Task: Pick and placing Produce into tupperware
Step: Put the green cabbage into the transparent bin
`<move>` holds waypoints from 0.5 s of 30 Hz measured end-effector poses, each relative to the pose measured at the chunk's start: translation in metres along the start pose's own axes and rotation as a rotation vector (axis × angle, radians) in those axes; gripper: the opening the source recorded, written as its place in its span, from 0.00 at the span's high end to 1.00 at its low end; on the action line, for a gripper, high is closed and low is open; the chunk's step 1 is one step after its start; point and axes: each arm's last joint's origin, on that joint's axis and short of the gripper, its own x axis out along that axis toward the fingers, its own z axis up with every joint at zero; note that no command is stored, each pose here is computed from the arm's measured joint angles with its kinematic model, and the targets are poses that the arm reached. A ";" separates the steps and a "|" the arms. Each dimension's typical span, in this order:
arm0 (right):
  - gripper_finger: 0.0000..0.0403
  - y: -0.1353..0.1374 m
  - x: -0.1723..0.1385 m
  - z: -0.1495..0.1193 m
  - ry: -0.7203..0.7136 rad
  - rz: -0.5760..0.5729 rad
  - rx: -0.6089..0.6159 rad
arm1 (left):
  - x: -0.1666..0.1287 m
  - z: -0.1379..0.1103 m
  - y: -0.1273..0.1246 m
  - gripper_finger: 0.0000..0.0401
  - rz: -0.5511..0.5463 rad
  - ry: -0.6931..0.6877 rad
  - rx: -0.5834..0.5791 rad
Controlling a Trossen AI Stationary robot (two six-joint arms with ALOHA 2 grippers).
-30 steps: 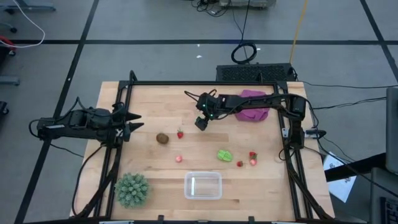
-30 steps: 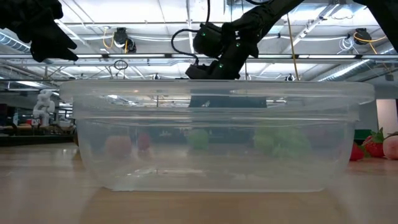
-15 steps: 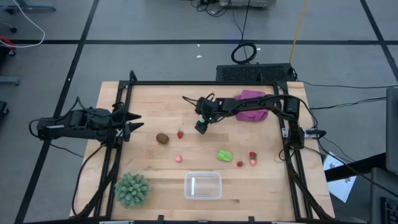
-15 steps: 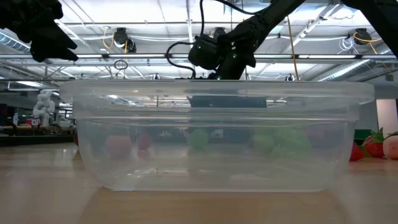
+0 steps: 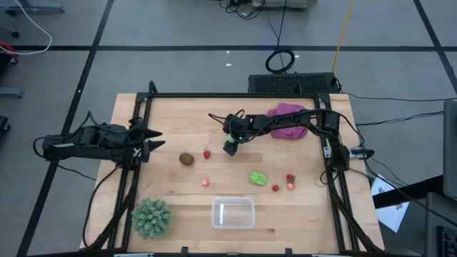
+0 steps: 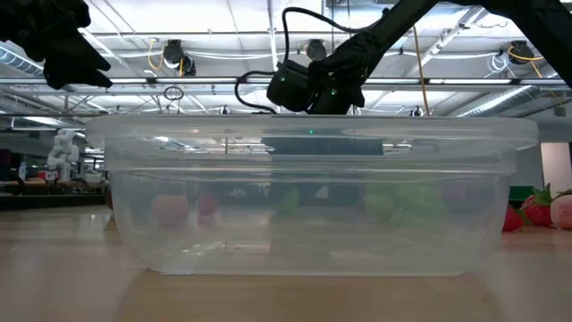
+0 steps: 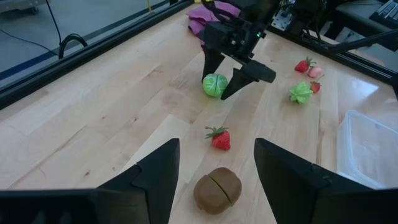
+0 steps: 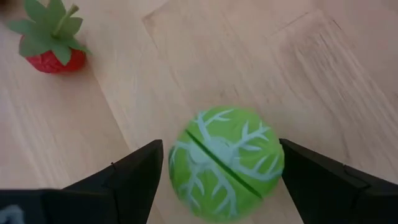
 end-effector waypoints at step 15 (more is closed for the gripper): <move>0.35 0.000 0.000 0.001 -0.010 0.003 -0.004 | 0.000 0.000 0.000 0.47 0.000 0.000 0.003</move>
